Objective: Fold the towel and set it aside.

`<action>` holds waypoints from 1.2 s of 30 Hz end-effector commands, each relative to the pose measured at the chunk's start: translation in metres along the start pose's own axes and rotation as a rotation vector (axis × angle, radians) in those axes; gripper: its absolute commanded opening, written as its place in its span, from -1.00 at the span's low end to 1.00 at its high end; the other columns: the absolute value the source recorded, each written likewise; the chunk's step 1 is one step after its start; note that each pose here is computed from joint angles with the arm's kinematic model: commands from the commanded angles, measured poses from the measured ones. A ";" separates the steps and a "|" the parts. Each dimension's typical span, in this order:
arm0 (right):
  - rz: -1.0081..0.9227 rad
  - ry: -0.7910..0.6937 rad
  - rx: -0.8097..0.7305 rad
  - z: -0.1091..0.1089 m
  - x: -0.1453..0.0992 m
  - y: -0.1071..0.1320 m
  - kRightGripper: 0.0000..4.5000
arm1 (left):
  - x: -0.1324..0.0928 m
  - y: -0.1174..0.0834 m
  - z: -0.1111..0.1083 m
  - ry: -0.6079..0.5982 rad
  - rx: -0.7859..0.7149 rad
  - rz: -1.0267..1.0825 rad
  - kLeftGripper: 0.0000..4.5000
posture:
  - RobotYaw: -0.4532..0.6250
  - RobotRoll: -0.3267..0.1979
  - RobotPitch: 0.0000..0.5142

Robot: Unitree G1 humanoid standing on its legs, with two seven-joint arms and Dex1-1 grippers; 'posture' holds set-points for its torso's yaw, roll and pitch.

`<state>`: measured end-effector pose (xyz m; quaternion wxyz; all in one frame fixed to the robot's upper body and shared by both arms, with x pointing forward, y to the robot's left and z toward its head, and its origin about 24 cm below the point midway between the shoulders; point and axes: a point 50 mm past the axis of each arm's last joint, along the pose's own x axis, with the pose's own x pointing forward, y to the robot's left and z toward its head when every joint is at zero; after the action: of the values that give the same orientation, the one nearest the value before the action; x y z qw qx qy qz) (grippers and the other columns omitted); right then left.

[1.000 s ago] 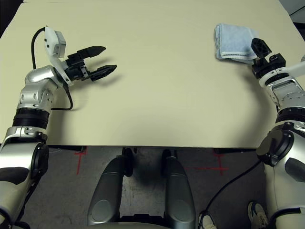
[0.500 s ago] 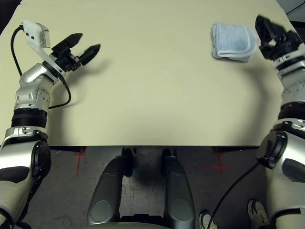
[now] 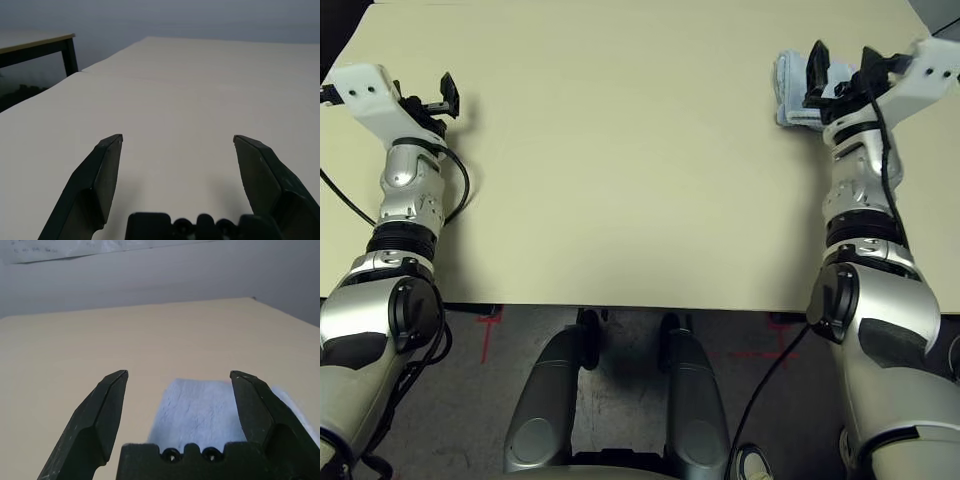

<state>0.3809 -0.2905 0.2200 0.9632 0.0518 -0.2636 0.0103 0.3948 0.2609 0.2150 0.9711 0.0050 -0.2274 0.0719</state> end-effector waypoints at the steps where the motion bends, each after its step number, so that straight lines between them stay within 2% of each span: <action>1: 0.035 0.050 -0.006 -0.014 -0.010 0.000 0.98 | -0.003 0.001 -0.003 0.000 0.009 -0.076 1.00 | -0.15 0.25 0.19; 9: 0.013 0.097 0.014 -0.032 -0.020 0.003 0.98 | -0.007 0.008 -0.007 0.035 0.015 -0.165 1.00 | -0.13 0.25 0.18; 21: 0.013 0.085 -0.025 -0.025 -0.010 0.009 0.98 | -0.013 0.023 -0.011 0.058 0.017 -0.136 1.00 | -0.12 0.25 0.13; 22: 0.012 0.085 -0.026 -0.025 -0.010 0.009 0.98 | -0.013 0.023 -0.011 0.058 0.016 -0.134 1.00 | -0.12 0.25 -1.00; 36: -0.061 0.074 -0.063 -0.019 -0.010 -0.002 0.98 | -0.014 0.022 -0.016 0.085 0.024 -0.109 1.00 | -0.20 0.25 -1.00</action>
<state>0.3865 -0.2756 0.1983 0.9729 0.0438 -0.2261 0.0220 0.3880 0.2756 0.2103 0.9759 0.0268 -0.2166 -0.0001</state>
